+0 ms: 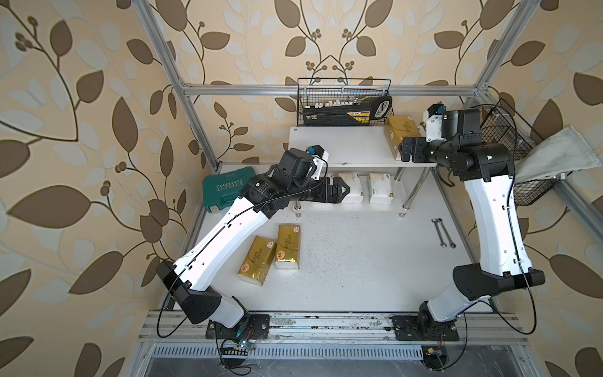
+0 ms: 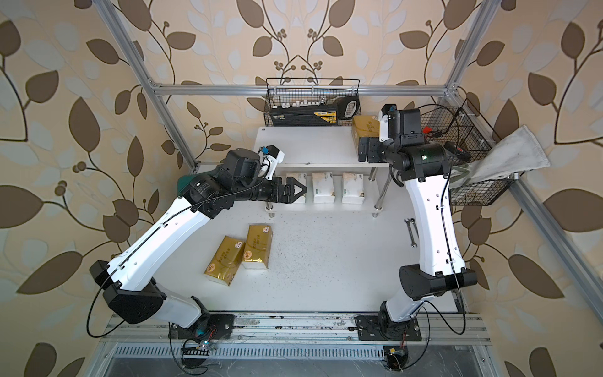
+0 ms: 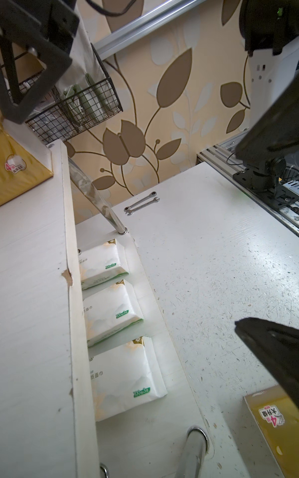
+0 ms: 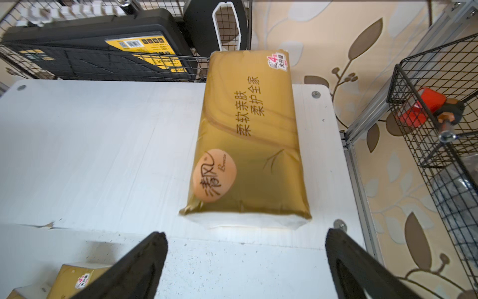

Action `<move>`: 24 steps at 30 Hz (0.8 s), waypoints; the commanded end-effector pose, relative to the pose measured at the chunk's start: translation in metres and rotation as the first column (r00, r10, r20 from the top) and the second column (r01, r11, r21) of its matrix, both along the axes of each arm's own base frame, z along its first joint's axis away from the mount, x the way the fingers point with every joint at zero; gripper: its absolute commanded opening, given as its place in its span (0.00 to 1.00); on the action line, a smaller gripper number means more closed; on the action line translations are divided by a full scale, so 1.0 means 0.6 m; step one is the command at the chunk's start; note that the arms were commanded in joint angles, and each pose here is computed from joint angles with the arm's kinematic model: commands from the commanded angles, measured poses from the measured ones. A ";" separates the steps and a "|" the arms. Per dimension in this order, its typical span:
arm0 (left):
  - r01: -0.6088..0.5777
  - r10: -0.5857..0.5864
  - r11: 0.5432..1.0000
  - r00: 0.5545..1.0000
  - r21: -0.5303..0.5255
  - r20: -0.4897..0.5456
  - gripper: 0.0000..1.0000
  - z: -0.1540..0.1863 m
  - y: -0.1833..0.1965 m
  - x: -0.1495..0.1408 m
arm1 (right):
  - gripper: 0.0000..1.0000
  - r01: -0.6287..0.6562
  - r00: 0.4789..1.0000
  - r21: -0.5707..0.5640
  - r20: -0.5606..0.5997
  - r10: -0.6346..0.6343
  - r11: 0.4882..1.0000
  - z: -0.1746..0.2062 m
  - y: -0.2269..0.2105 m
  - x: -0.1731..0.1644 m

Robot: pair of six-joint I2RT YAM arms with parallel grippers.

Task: Place the tissue boxes on the shelf by color
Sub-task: Place a box of tissues on the shelf, then pick up the box of tissues from the center of the board.

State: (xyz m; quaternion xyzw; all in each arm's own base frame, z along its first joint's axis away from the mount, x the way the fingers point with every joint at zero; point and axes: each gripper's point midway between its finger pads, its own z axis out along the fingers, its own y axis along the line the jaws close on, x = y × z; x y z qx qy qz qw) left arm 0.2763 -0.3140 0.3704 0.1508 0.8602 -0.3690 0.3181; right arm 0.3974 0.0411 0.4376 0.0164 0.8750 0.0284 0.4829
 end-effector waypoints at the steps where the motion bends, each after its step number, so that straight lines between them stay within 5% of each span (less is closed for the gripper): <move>1: -0.041 0.046 0.997 0.996 -0.067 0.072 0.99 0.050 0.029 -0.012 | 0.99 -0.065 0.996 0.103 0.067 0.059 0.993 0.031 0.024 -0.034; 6: -0.104 0.107 0.994 0.991 -0.046 0.081 0.99 0.027 0.060 -0.019 | 0.99 -0.170 0.984 0.197 0.083 0.157 0.966 0.026 0.073 -0.086; 10: -0.198 0.198 0.980 0.977 -0.008 0.082 0.99 -0.008 0.103 -0.025 | 0.99 -0.250 0.968 0.168 0.038 0.247 0.954 -0.017 0.140 -0.132; 24: -0.545 0.540 0.822 0.838 0.166 0.077 0.99 -0.151 0.301 -0.088 | 0.99 -0.507 0.810 0.149 -0.255 0.528 0.849 -0.361 0.498 -0.316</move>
